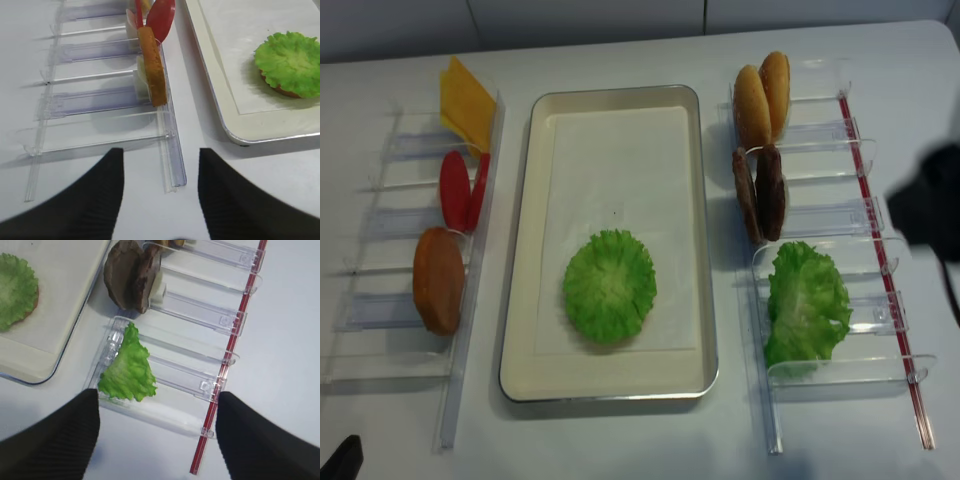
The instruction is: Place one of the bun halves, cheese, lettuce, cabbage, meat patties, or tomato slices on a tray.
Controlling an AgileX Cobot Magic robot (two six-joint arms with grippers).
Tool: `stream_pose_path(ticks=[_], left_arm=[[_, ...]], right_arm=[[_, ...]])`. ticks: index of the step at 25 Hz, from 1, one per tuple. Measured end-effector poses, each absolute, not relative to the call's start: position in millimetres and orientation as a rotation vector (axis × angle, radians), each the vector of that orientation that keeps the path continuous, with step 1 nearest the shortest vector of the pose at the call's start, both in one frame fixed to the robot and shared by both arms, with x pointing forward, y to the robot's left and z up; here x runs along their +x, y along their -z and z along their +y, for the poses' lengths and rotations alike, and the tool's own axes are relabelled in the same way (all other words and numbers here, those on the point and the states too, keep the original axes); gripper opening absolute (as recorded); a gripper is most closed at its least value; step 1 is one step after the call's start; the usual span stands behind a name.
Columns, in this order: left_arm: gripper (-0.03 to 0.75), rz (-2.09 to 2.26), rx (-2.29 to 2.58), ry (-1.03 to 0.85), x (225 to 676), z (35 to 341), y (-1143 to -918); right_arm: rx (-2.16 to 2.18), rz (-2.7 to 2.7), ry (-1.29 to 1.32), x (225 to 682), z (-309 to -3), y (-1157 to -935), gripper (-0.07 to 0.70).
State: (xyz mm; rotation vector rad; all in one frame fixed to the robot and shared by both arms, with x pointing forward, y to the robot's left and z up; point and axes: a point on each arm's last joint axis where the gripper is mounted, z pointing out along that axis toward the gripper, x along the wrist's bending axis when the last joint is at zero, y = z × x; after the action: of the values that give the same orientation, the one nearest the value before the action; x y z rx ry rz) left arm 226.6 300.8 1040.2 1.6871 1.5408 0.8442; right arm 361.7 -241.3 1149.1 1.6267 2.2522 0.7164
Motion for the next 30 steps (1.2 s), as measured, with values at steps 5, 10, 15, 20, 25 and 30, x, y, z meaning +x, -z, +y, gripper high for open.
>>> stream_pose_path(ticks=[5,10,15,20,25,30], left_arm=[[0.323,1.541,1.687,-0.844,226.6,300.8,-1040.2],[0.323,1.541,1.687,-0.844,226.6,300.8,-1040.2],[0.323,1.541,1.687,-0.844,226.6,300.8,-1040.2],[0.323,1.541,1.687,-0.844,226.6,300.8,-1040.2],[0.323,1.541,1.687,-0.844,226.6,300.8,-1040.2],[0.323,1.541,1.687,-0.844,226.6,300.8,-1040.2]], right_arm=[[1.579,2.194,-0.787,313.2,-265.2,-1132.6,0.503],[1.607,2.143,-0.803,285.2,-279.8,-1103.7,0.502],[1.731,2.044,-0.846,265.7,-284.9,-1075.8,0.502],[1.812,1.898,-0.895,247.5,-286.4,-1051.3,0.502],[1.733,1.774,-0.957,233.9,-286.1,-1042.5,0.502],[1.582,1.716,-0.980,224.0,-284.4,-1044.3,0.502]])
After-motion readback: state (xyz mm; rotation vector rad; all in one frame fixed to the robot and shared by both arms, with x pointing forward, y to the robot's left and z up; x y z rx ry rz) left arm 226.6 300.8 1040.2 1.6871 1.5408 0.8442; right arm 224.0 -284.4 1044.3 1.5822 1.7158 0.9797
